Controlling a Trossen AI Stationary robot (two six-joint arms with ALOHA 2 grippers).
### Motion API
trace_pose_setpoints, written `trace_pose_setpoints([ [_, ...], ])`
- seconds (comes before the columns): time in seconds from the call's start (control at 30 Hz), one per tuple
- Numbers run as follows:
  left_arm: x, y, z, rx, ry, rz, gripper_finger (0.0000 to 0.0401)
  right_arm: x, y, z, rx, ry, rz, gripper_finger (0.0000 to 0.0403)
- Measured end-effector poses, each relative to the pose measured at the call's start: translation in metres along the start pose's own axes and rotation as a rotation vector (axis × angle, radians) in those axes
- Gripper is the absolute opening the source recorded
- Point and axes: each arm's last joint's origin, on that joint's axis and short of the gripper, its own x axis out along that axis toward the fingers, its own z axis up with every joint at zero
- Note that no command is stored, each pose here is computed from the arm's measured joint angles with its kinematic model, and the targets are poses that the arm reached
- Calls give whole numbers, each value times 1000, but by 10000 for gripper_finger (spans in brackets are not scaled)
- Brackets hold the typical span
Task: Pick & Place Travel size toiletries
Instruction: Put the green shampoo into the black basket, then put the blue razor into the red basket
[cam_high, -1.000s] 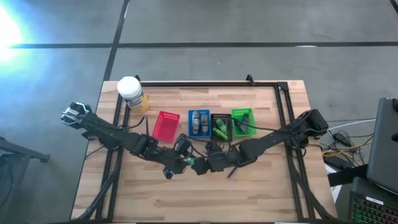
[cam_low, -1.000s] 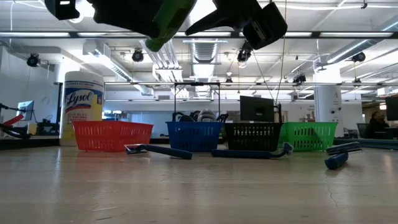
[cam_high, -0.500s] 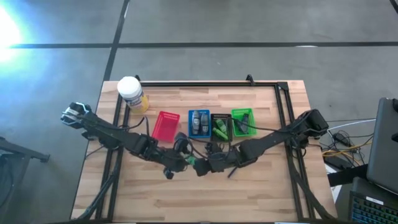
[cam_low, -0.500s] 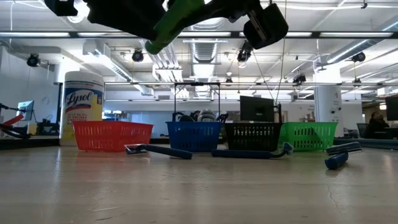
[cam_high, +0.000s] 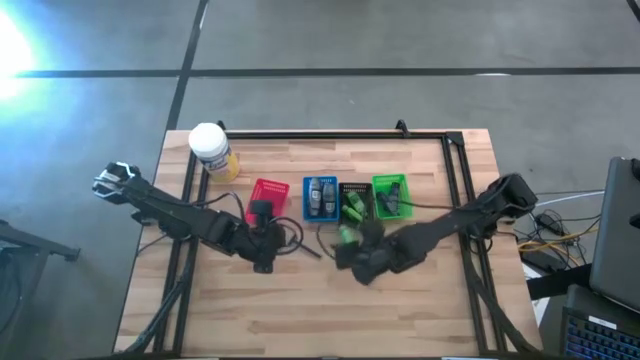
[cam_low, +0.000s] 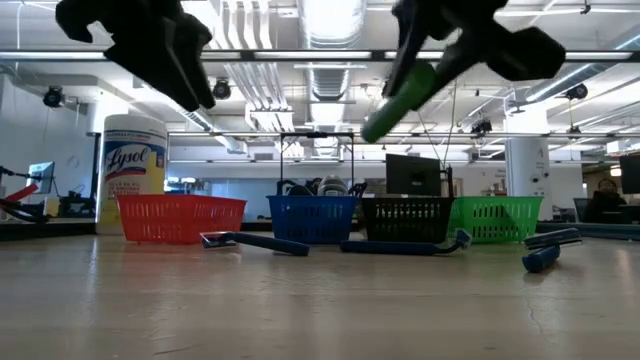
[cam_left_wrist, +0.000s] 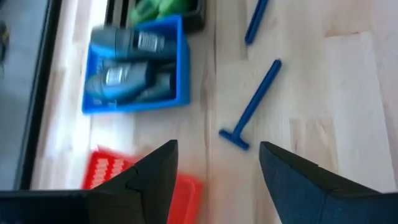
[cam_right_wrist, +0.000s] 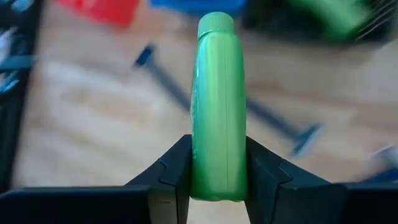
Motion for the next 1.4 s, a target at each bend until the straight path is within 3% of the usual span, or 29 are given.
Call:
trace_pose_setpoints([
  [0.2,6,-1,-12,-56,71,0,229,16,-21,48,9,-64,-136,98],
  [0.37,11,1,-20,-82,166,-132,229,44,-39,86,7,-20,-196,101],
  [0.67,10,13,-25,-93,235,-176,229,65,-54,112,37,-34,-212,131],
  [1.0,2,19,-25,15,208,-251,229,62,-53,103,-40,-27,-217,236],
  [1.2,4,22,-24,35,208,-344,229,38,-29,69,-173,20,-114,287],
  [1.4,8,16,-1,159,-48,-416,230,11,-27,20,-111,99,-106,311],
])
